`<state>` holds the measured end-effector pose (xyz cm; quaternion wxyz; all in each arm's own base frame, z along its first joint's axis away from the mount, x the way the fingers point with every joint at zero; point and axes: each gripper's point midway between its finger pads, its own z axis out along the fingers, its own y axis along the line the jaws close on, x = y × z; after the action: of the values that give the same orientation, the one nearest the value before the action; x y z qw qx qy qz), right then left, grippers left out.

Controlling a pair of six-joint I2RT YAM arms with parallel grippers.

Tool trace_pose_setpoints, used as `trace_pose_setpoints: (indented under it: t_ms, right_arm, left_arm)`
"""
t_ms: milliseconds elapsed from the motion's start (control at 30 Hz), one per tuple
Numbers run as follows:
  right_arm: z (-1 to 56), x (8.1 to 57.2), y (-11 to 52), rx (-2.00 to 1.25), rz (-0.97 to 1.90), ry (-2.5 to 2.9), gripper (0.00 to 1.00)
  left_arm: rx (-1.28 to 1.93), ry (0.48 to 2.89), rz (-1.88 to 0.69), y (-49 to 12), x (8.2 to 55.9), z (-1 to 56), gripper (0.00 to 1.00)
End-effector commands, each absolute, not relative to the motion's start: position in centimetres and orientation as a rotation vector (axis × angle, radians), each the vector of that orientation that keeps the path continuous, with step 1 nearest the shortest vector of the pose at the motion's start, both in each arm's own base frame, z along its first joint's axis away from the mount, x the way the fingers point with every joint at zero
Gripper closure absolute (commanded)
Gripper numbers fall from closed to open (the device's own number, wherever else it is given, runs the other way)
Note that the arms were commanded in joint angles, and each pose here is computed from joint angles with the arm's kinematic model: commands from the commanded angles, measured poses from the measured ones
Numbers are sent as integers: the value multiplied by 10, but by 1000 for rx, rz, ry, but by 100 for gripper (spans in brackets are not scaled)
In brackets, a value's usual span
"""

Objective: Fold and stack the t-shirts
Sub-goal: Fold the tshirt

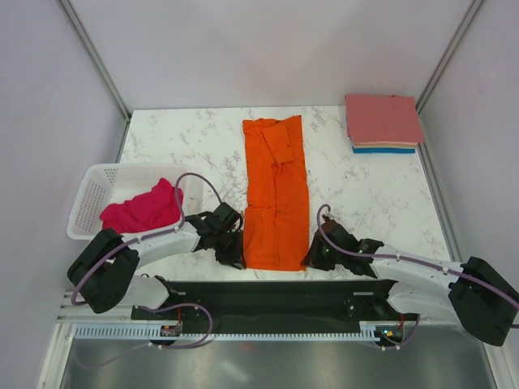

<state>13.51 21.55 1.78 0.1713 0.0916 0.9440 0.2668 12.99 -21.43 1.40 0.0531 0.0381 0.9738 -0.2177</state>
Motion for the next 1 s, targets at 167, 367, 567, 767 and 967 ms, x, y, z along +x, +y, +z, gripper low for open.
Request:
trace_pose_setpoints:
  t_ms: [167,367,567,767,967]
  right_arm:
    - [7,127,189,296,589,2697,96]
    - [8,124,188,261,585,2708,73]
    - [6,120,185,259,579,2718,72]
    - [5,115,180,254,561,2731,70]
    - [4,112,178,244,553,2736,83]
  left_arm:
    - [64,2888,-651,-214,129,34,67]
    - [36,2896,-680,-220,130,32,63]
    - [15,2900,-756,-229,128,29,65]
    - [-3,2939,-745,-226,120,17,74]
    - [16,2930,-777,-231,117,21,98]
